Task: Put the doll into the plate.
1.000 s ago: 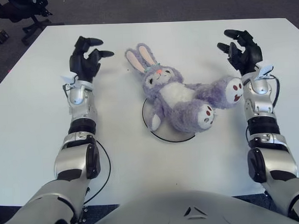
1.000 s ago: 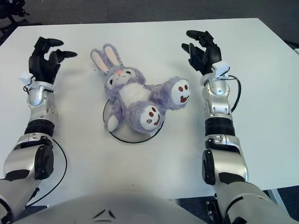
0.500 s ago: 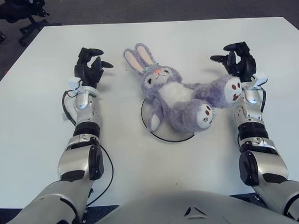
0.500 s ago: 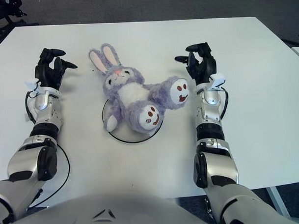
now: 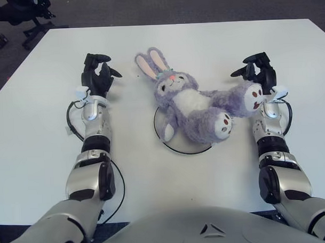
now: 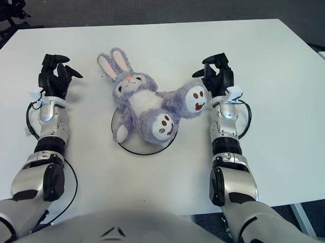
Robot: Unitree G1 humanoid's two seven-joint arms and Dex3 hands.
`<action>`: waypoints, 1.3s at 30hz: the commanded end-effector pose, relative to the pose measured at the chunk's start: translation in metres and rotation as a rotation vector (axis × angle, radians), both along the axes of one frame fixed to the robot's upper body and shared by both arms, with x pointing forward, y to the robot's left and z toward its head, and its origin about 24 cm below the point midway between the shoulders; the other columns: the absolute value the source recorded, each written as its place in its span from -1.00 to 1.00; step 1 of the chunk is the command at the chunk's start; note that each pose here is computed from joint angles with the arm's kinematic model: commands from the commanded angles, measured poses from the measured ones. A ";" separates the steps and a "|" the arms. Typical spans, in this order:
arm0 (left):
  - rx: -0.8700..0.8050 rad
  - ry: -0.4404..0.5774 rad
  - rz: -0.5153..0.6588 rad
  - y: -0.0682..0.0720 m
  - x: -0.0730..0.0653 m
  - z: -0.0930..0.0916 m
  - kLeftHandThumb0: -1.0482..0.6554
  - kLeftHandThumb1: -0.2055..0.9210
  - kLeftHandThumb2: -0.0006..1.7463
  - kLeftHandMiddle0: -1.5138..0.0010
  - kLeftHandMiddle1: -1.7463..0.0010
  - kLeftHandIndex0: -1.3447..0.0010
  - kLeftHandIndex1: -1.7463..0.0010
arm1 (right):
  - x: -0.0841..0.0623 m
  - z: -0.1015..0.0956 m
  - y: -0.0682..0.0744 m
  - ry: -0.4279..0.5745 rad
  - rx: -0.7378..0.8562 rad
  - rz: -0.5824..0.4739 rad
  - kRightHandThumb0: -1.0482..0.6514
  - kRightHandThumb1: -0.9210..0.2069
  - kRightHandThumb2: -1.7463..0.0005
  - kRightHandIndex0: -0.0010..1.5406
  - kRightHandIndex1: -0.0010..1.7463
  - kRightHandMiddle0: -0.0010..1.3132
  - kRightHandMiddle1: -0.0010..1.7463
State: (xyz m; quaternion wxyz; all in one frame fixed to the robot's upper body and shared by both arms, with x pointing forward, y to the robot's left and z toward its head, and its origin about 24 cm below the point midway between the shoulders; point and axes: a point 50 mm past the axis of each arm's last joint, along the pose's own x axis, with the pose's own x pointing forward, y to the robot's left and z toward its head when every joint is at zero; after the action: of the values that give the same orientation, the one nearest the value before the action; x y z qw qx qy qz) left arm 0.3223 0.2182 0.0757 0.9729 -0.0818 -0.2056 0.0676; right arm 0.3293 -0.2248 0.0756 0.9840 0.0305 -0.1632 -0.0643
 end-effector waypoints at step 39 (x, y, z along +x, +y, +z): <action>-0.038 0.165 -0.025 -0.010 -0.016 -0.035 -0.18 0.91 -0.34 -0.05 -1.00 0.65 -1.00 | -0.004 -0.010 -0.004 -0.019 -0.024 -0.048 -0.22 -0.53 0.01 0.21 1.00 -0.45 1.00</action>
State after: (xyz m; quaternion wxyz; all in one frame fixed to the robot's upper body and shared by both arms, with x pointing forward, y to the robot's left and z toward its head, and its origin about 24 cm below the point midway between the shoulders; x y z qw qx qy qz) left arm 0.3202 0.2106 0.0717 0.9791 -0.0819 -0.1775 0.0561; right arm 0.3284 -0.2332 0.0762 0.9782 0.0032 -0.1906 -0.0821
